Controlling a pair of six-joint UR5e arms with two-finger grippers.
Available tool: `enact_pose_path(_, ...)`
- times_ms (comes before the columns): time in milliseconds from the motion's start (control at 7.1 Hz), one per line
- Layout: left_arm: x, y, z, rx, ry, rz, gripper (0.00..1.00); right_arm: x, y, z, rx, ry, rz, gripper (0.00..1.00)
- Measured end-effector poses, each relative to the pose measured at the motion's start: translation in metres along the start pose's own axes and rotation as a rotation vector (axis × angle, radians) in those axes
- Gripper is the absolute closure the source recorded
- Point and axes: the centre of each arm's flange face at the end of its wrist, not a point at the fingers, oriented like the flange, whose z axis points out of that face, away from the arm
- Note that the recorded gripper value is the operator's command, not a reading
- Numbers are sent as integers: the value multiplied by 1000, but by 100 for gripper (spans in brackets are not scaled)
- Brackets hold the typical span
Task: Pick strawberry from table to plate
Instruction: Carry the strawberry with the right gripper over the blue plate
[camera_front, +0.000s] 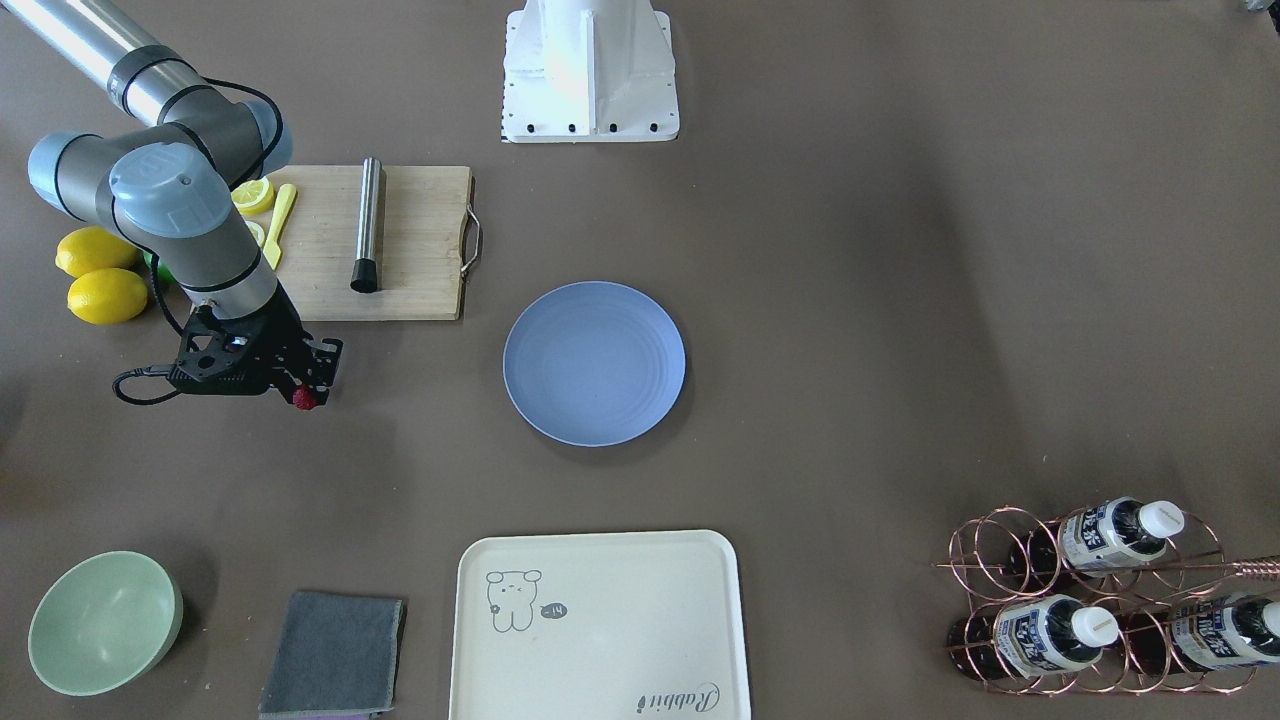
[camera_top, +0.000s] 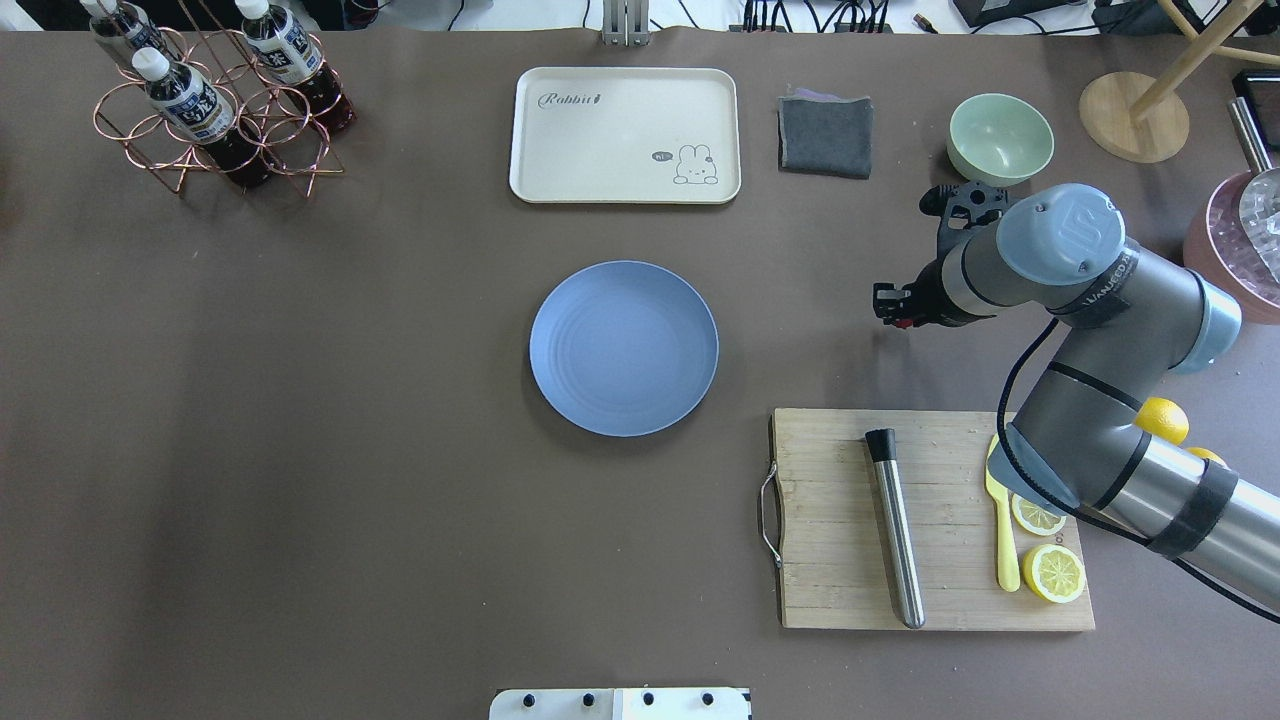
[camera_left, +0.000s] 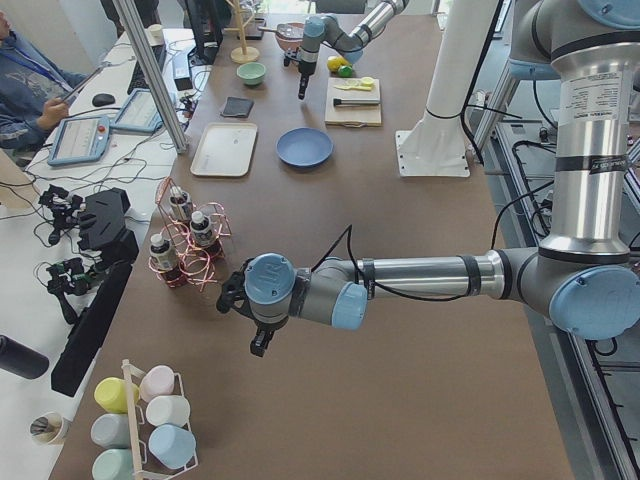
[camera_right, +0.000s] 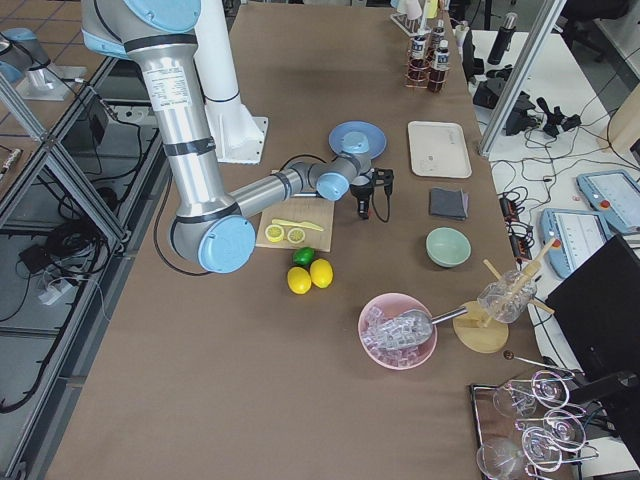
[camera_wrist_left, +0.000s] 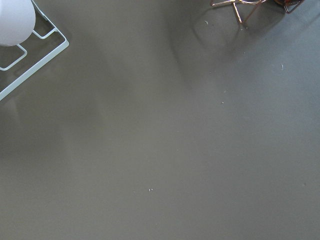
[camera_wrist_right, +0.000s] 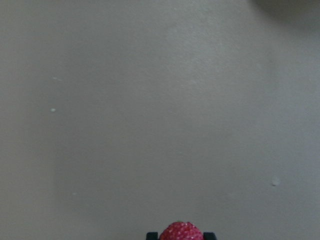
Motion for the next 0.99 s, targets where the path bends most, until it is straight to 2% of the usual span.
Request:
enact_pose_path(423, 0, 0, 0, -1, 0, -1, 2, -100, -7, -33, 13, -78, 163, 100)
enact_pose_path(705, 0, -1, 0, 0, 0, 1, 2, -178, 24, -36, 36, -113, 220, 100)
enact_pose_path(987, 0, -1, 0, 0, 0, 0, 2, -246, 62, -21, 81, -125, 283, 100)
